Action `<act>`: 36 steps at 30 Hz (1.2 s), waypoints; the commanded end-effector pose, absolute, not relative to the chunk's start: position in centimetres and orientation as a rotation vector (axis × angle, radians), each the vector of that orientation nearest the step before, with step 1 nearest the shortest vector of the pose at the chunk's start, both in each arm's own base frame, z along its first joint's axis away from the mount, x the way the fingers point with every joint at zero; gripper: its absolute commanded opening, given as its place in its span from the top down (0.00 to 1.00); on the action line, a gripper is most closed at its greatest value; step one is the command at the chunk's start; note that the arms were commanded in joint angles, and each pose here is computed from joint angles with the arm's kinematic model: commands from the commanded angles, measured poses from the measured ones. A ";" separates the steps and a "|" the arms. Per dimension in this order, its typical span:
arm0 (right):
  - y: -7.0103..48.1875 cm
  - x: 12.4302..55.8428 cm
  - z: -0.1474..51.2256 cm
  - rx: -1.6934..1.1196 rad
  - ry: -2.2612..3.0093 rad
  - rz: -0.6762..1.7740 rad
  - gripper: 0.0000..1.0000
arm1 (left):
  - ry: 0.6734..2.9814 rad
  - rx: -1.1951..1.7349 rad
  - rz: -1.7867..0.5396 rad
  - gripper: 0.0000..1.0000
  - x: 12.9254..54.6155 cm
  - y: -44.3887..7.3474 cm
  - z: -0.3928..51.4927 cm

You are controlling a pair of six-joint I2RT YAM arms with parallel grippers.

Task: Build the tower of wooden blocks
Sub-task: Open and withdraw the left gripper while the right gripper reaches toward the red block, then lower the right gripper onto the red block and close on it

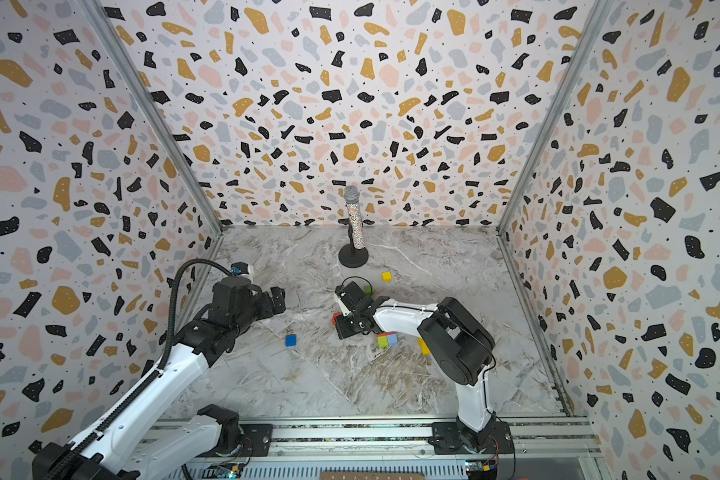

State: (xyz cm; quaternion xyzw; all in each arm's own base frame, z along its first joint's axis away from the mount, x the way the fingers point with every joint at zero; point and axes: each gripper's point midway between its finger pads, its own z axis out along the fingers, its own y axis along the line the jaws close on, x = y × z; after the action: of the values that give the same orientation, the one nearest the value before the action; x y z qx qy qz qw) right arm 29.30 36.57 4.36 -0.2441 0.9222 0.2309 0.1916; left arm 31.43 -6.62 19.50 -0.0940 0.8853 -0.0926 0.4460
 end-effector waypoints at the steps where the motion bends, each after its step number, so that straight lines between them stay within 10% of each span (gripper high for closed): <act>1: 35.9 30.8 5.0 -0.683 2.579 0.579 1.00 | 2.167 -0.220 -0.256 0.00 31.7 -6.7 19.8; 14: 34.4 31.8 5.9 -0.677 2.569 0.563 1.00 | 2.223 -0.228 -0.298 0.00 32.3 -6.9 18.3; 36: 35.7 31.3 9.4 -0.917 2.470 0.449 0.18 | 2.210 -0.180 -0.294 0.00 31.9 -6.9 18.9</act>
State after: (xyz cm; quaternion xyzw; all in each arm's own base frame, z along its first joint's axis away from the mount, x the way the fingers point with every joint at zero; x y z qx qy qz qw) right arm 31.59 35.33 9.36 -0.3179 0.9002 0.1767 0.2394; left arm 31.91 -6.92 18.35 -0.0813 0.8939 -0.1148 0.4257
